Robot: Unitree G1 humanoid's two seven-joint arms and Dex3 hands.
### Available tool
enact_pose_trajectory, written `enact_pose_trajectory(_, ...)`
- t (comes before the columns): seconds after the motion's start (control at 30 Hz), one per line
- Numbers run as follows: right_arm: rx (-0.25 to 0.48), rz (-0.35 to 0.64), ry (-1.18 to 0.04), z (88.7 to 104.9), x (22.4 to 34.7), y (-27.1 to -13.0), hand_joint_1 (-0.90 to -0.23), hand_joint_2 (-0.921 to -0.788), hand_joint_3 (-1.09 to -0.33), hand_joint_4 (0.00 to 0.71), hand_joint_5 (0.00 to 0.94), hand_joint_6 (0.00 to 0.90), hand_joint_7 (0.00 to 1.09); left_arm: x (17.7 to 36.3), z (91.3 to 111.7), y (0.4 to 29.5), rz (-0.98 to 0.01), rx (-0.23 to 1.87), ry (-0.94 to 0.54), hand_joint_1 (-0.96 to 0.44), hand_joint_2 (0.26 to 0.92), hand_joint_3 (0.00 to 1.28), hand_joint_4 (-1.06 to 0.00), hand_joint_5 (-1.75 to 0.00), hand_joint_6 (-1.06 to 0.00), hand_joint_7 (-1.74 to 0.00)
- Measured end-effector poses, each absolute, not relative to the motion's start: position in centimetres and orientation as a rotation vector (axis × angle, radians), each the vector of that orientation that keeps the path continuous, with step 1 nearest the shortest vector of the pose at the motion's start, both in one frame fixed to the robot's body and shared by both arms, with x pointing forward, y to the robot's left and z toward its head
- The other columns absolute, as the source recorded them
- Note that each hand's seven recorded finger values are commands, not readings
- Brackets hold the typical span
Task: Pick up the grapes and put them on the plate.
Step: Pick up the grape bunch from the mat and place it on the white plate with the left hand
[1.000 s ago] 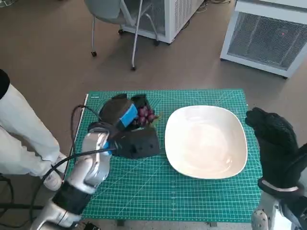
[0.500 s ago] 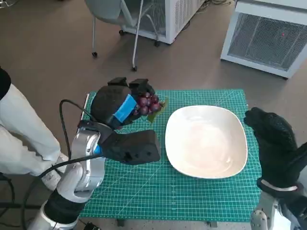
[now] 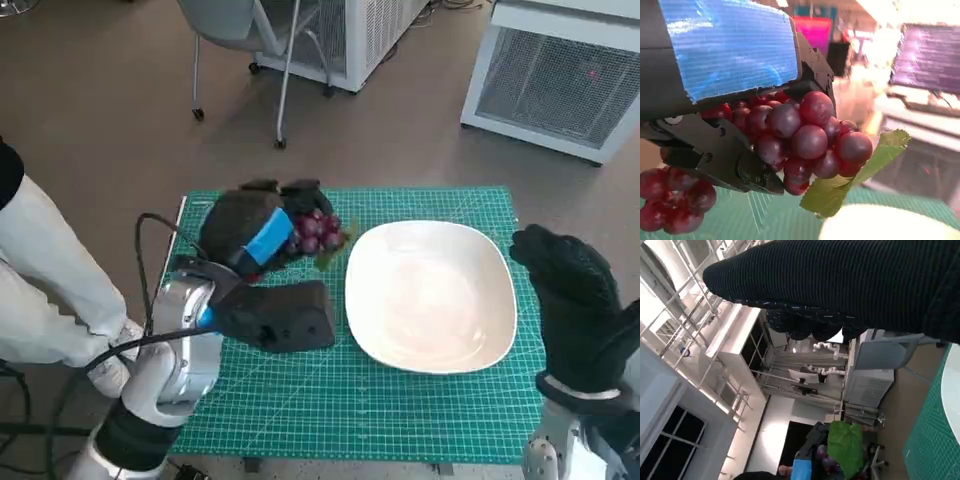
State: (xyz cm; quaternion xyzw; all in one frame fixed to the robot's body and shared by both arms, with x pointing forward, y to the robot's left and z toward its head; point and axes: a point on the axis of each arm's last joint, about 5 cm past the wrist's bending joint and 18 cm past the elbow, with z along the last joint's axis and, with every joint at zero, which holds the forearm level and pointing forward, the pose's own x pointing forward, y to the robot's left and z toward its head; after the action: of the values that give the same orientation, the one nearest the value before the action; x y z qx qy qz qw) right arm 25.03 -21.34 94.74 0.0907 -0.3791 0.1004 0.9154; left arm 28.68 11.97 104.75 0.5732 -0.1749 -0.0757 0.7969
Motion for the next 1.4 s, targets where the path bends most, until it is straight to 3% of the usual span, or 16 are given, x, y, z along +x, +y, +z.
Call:
enact_pose_trajectory(0.4, 0.179, 0.199, -0.786, 94.8, 24.7, -21.4, -0.403, -0.921, -0.561, 0.623, 0.101, 0.306, 0.73, 29.5, 105.5, 6.0, -0.377, 1.231, -0.463, 0.0, 0.905, 0.04, -0.77, -1.08, -0.67, -1.13)
enact_pose_trajectory(0.73, 0.173, 0.186, -0.792, 94.9, 24.3, -21.6, -0.397, -0.921, -0.565, 0.624, 0.098, 0.306, 0.73, 30.3, 105.7, 2.3, -0.482, 1.256, -0.517, 0.0, 0.916, 0.06, -0.72, -1.26, -0.66, -1.01)
enact_pose_trajectory(1.1, 0.169, 0.167, -0.794, 94.8, 24.1, -21.6, -0.391, -0.921, -0.564, 0.624, 0.096, 0.304, 0.73, 30.9, 105.3, 0.7, -0.535, 1.256, -0.523, 0.01, 0.921, 0.15, -0.58, -1.45, -0.58, -1.04)
enact_pose_trajectory(1.4, 0.171, 0.151, -0.798, 94.7, 23.9, -21.5, -0.388, -0.921, -0.566, 0.624, 0.095, 0.301, 0.74, 31.4, 104.8, 0.4, -0.548, 1.281, -0.483, 0.0, 0.921, 0.17, -0.56, -1.46, -0.56, -1.07)
